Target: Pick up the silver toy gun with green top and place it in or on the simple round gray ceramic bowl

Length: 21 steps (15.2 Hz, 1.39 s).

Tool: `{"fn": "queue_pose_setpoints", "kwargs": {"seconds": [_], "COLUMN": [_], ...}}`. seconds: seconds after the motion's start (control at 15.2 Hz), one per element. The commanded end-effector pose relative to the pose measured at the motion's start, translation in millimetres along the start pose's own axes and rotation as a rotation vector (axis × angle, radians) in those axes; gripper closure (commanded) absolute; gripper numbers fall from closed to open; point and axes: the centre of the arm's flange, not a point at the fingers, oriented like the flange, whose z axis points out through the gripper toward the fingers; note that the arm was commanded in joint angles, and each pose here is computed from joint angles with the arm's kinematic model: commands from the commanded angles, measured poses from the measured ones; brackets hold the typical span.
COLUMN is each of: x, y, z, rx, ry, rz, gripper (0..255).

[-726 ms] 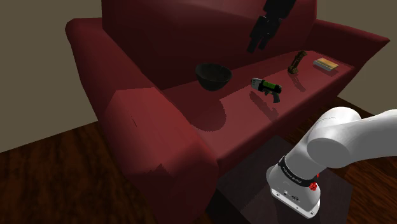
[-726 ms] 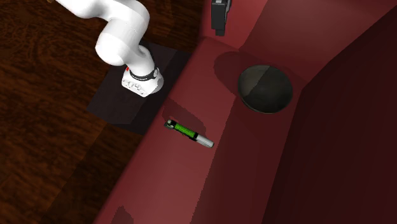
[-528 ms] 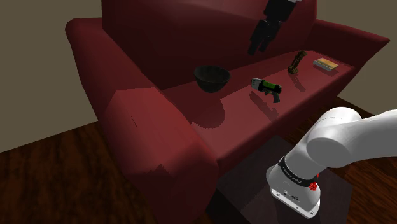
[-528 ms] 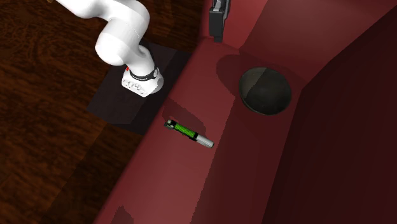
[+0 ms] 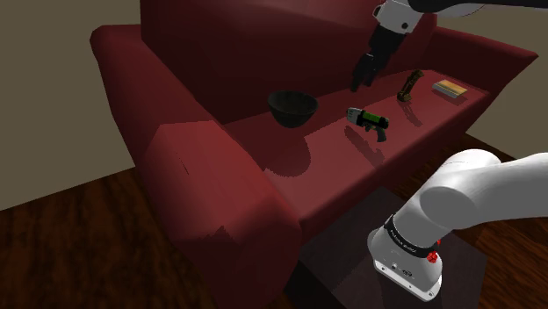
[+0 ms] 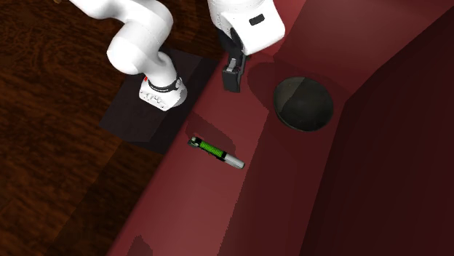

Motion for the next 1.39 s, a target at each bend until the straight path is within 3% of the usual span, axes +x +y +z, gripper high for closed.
{"fn": "queue_pose_setpoints", "kwargs": {"seconds": [0.0,0.86,1.32], "x": [-2.4,-27.0,-28.8], "y": [20.5,154.4,162.9], "z": [17.7,108.5,144.0], "rx": [-0.01,-0.072,-0.075], "ry": [-0.001,-0.006,-0.007], "rz": [0.015,0.113,0.118], "gripper": [0,0,0]}}
